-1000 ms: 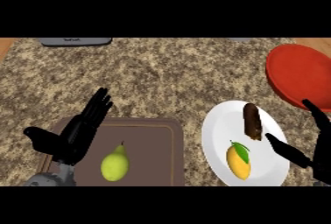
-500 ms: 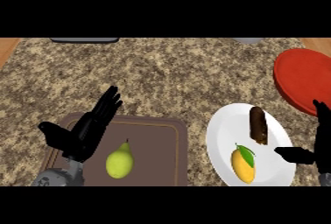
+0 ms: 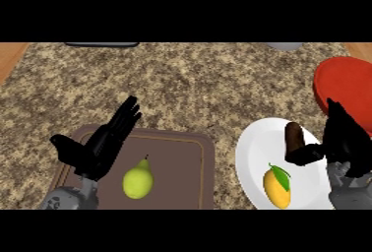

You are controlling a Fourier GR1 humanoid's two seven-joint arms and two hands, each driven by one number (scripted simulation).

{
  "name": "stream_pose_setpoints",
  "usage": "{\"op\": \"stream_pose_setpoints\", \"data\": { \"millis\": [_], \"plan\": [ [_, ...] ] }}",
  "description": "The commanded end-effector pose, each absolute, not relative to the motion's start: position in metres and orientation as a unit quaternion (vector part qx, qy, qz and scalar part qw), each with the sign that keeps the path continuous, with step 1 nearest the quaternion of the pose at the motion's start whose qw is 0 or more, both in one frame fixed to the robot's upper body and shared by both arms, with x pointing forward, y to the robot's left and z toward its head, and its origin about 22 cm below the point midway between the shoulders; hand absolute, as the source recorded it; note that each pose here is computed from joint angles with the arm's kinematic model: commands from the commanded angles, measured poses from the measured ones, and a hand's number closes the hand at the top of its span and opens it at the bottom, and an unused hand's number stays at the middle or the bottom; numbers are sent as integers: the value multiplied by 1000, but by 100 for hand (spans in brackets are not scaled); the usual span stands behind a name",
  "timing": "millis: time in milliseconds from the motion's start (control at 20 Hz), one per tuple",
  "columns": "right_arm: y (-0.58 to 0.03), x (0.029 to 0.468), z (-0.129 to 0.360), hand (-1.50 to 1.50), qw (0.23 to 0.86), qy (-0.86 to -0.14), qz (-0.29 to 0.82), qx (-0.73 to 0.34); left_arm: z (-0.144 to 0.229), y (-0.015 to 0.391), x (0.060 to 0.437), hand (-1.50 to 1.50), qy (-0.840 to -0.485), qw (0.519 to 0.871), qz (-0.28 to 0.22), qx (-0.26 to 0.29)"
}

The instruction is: Pick the sweet potato from the plate and place it in the bowl

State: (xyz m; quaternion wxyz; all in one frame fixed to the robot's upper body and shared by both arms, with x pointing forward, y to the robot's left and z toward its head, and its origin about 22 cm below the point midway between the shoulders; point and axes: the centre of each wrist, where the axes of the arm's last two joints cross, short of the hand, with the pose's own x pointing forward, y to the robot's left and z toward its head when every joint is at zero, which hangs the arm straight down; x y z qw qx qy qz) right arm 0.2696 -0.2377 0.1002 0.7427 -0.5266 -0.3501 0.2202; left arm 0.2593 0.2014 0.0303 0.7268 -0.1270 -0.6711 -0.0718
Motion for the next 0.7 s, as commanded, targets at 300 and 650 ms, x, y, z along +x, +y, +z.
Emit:
{"op": "stream_pose_setpoints", "data": {
  "millis": [300, 650],
  "plan": [
    [-225, 309, 96, -150, 805, -168, 209, -530, 31, 197, 261, 0, -675, 724, -66, -125],
    [-218, 305, 78, -150, 818, -142, 219, -513, 23, 214, 262, 0, -670, 731, -59, -115]
  ]
}}
